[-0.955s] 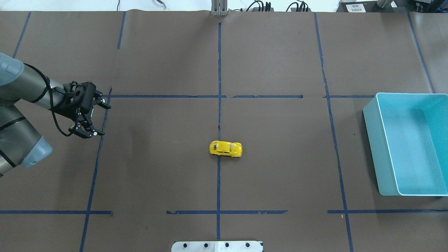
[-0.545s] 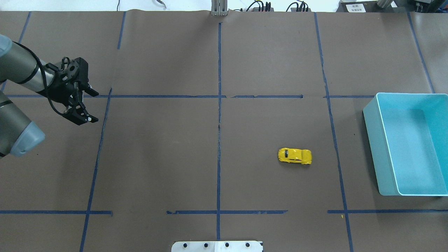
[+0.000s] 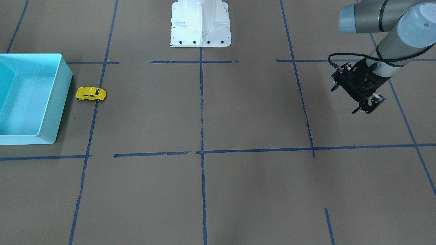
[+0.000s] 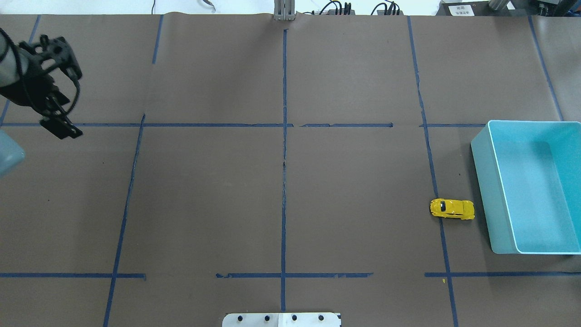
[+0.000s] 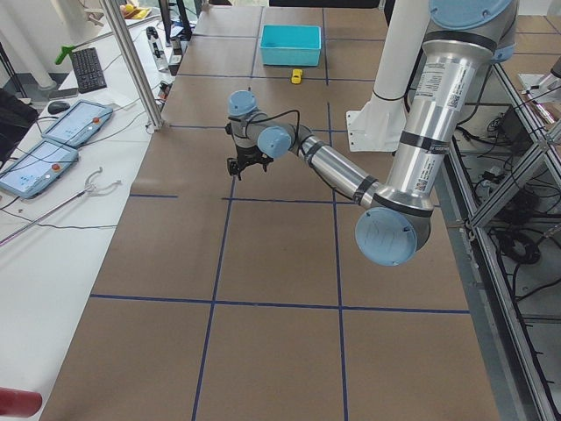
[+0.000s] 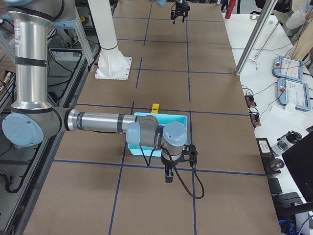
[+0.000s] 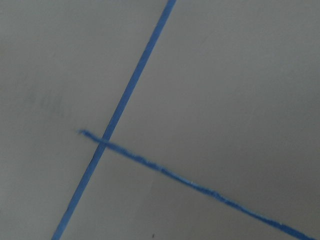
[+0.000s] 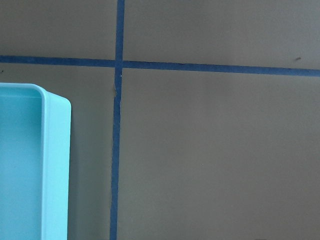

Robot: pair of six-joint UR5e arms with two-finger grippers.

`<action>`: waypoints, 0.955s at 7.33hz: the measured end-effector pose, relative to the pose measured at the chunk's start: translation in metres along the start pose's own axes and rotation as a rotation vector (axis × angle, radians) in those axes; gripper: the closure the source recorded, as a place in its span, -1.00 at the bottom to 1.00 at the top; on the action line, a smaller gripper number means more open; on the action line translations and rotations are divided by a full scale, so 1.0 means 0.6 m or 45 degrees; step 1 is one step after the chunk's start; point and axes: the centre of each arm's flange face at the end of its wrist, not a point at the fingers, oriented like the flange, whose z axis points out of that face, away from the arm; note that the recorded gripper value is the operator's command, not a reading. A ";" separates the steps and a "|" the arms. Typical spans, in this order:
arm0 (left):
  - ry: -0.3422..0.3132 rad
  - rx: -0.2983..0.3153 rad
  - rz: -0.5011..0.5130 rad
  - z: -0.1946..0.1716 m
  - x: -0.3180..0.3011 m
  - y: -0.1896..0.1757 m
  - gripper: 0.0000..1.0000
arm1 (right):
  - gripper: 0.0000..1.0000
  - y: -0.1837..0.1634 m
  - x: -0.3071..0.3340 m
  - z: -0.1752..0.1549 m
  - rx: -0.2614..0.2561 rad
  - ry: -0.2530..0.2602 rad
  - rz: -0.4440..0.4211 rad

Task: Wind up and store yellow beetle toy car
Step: 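Move the right gripper down to the car beside the blue bin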

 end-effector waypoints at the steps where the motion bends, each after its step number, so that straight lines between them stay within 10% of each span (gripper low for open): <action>1: -0.060 0.000 -0.186 -0.043 -0.059 0.043 -0.98 | -1.00 0.001 0.003 0.004 -0.007 -0.003 0.007; 4: -0.216 -0.006 -0.649 -0.143 -0.183 0.172 -0.99 | -1.00 -0.005 -0.013 -0.008 0.015 -0.028 -0.014; 7: -0.192 -0.069 -0.987 -0.138 -0.239 0.375 -0.99 | -1.00 -0.024 -0.146 -0.089 0.135 -0.164 -0.201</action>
